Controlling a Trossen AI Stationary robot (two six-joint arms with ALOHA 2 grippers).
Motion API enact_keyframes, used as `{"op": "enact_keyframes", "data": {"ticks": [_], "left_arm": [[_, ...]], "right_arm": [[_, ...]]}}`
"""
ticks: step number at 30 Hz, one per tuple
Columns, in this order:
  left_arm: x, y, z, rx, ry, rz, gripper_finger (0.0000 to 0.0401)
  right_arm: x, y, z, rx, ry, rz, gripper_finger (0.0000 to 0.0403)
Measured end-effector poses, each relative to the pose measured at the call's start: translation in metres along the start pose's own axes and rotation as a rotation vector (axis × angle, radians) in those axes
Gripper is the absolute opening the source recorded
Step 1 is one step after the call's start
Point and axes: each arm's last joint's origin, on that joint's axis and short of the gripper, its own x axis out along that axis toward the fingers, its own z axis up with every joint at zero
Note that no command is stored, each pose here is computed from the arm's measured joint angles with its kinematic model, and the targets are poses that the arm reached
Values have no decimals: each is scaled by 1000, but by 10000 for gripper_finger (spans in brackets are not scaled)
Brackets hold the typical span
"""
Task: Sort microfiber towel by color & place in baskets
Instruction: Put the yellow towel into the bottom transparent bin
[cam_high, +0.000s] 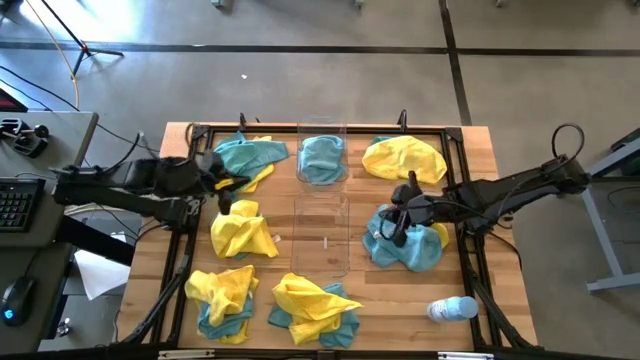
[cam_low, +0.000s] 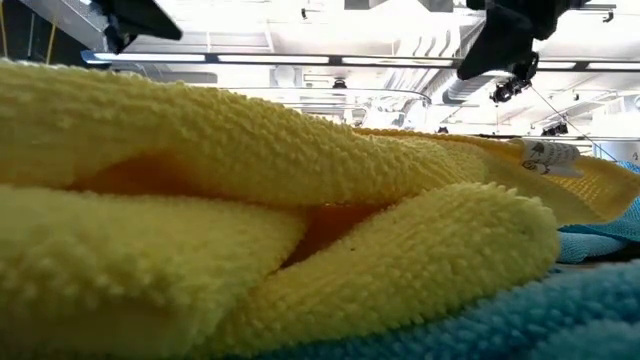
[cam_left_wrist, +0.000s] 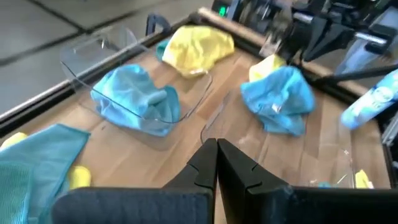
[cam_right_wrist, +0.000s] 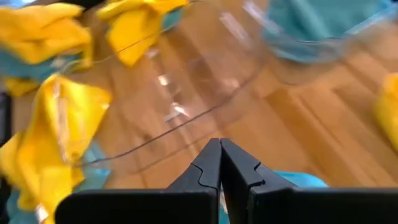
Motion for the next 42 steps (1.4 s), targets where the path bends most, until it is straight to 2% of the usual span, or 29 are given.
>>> {"op": "enact_keyframes", "data": {"ticks": [4, 9, 12, 16, 21, 24, 27, 29, 32, 35, 42], "left_arm": [[10, -15, 20, -7, 129, 47, 0], [21, -28, 32, -81, 386, 173, 0], [30, -30, 28, -141, 509, 278, 0], [44, -31, 17, -164, 617, 407, 5], [61, -33, 4, -225, 716, 521, 46], [72, -34, -7, -263, 802, 539, 86], [82, -33, -25, -244, 895, 566, 129], [88, -35, -37, -217, 915, 569, 154], [96, -43, -53, -182, 899, 508, 180], [99, -50, -65, -141, 869, 476, 191], [105, -47, -97, -25, 925, 481, 193]], "right_arm": [[10, -14, -22, -8, -68, 84, 0], [12, -32, -44, 25, -132, 172, 0], [11, -40, -54, 33, -131, 190, 0], [7, -46, -60, 24, -130, 221, 0], [2, -47, -59, -21, -149, 248, 0], [0, -47, -59, -33, -155, 261, 0], [0, -46, -59, -35, -149, 271, 0], [0, -46, -59, -37, -144, 278, 0], [0, -46, -59, -38, -137, 289, 0], [0, -46, -60, -37, -127, 305, 0], [0, -46, -60, -8, -126, 300, 0]]}}
